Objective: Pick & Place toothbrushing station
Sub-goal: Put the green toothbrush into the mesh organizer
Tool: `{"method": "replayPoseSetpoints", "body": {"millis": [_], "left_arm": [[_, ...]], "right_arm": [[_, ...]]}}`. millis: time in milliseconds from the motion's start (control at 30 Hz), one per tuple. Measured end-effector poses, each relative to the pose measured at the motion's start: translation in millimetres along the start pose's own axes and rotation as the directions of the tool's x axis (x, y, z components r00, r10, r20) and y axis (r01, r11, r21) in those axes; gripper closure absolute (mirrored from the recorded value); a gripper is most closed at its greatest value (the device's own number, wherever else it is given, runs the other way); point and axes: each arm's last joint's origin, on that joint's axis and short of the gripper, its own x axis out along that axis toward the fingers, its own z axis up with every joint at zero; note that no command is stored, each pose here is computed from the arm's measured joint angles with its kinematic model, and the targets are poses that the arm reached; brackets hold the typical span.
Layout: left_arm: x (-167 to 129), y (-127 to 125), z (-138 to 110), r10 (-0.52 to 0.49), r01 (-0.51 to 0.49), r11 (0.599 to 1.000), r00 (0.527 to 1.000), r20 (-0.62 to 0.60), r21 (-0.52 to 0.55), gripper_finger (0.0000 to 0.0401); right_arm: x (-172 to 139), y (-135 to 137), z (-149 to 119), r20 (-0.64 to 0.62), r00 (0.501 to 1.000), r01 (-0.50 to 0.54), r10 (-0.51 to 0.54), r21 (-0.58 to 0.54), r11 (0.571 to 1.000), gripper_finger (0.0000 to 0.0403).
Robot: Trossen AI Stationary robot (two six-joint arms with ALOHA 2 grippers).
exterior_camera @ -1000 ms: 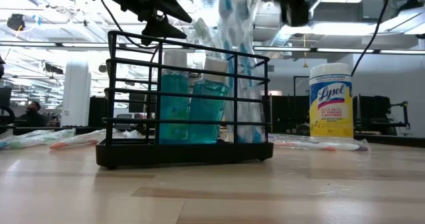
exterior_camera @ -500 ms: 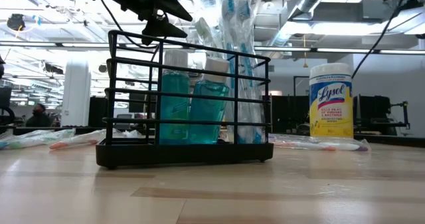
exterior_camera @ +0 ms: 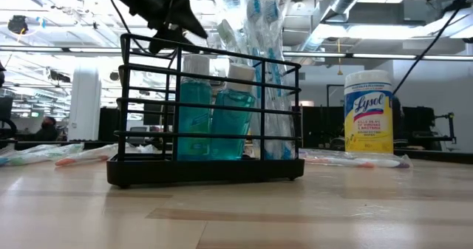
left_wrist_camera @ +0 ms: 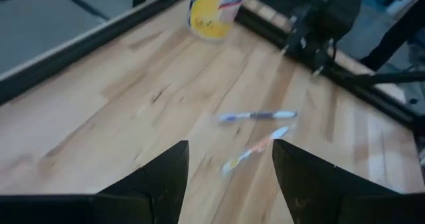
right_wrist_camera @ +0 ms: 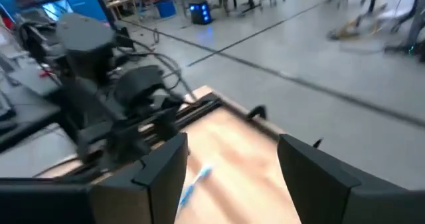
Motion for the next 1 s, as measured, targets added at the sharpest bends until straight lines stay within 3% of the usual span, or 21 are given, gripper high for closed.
{"method": "replayPoseSetpoints", "body": {"millis": [133, 367, 500, 667, 800, 900, 1000], "left_arm": [[2.0, 0.4, 3.8, 0.037, -0.034, 0.998, 0.998, 0.054, -0.056, 0.0187], [1.8, 1.1, 9.4, 0.106, -0.088, 0.987, 0.985, 0.137, -0.131, 0.0187], [1.5, 7.9, 14.4, 0.139, -0.116, 0.984, 0.976, 0.169, -0.138, 0.0187], [0.9, 27.5, 22.0, 0.202, -0.182, 0.976, 0.961, 0.188, -0.121, 0.0187], [-1.5, 51.7, 29.7, 0.230, -0.208, 0.970, 0.955, 0.189, -0.125, 0.0187], [-5.2, 72.8, 34.9, 0.201, -0.169, 0.968, 0.964, 0.174, -0.184, 0.0187], [-8.7, 88.2, 34.8, 0.251, -0.226, 0.959, 0.957, 0.147, -0.168, 0.0187]], "right_arm": [[6.2, -16.7, 14.5, 0.037, 0.997, 0.074, -0.072, -0.077, 0.994, 0.0179], [16.1, -48.6, 28.2, 0.072, 0.978, 0.202, -0.198, -0.061, 0.978, 0.0179], [25.4, -60.9, 30.7, 0.031, 0.995, 0.094, -0.092, -0.052, 0.994, 0.0179], [58.8, -67.8, 20.1, -0.078, 0.995, -0.063, 0.068, 0.063, 0.996, 0.0180], [94.1, -67.7, 15.9, -0.174, 0.979, -0.090, 0.104, 0.085, 0.992, 0.0185], [116.5, -63.8, 27.1, -0.187, 0.977, -0.094, 0.101, 0.045, 0.995, 0.0190], [130.3, -57.7, 48.2, -0.175, 0.980, -0.100, 0.099, 0.002, 0.995, 0.0194]]}}
